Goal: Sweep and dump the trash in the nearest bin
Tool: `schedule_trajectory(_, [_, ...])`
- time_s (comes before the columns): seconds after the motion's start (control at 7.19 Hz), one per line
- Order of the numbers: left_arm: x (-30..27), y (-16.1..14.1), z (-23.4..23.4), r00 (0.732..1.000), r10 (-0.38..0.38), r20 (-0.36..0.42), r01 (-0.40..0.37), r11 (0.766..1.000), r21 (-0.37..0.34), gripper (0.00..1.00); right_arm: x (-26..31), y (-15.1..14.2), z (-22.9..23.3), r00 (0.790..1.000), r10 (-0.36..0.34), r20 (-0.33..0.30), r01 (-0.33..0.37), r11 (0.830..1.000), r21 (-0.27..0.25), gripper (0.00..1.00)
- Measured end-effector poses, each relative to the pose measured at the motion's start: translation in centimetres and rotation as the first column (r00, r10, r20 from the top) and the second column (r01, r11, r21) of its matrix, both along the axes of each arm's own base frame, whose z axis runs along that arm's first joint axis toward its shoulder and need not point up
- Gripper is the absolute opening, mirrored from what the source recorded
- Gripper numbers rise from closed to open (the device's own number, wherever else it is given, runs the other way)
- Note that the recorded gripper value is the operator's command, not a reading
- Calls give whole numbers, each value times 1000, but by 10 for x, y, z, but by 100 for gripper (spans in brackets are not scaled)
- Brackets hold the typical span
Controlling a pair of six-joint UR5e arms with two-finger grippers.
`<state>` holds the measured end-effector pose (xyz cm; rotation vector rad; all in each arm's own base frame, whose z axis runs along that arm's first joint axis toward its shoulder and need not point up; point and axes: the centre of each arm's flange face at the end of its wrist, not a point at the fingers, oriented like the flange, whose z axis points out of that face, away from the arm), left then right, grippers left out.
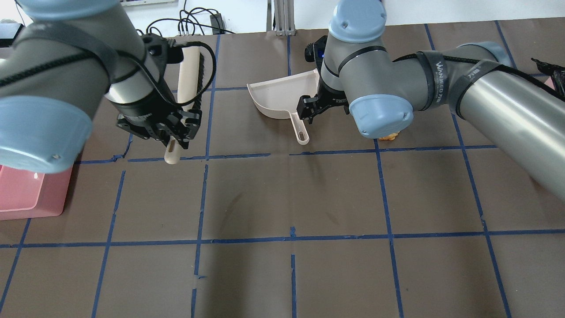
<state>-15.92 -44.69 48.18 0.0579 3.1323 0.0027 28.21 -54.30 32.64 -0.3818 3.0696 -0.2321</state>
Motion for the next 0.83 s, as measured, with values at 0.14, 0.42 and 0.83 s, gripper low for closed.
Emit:
schedule_trajectory(0.14, [23, -8, 11, 1000, -15, -11, 15, 1000, 22, 0, 22, -2, -20, 1000, -5, 9, 5, 1000, -18, 100])
schedule_trajectory(0.42, [39, -13, 18, 999, -29, -19, 30, 998, 51, 0, 50, -6, -57, 1000, -9, 14, 9, 1000, -27, 99])
schedule_trajectory(0.83, [40, -10, 12, 1000, -19, -19, 20, 994, 107, 0, 44, -13, -75, 999, -29, 24, 30, 999, -34, 97])
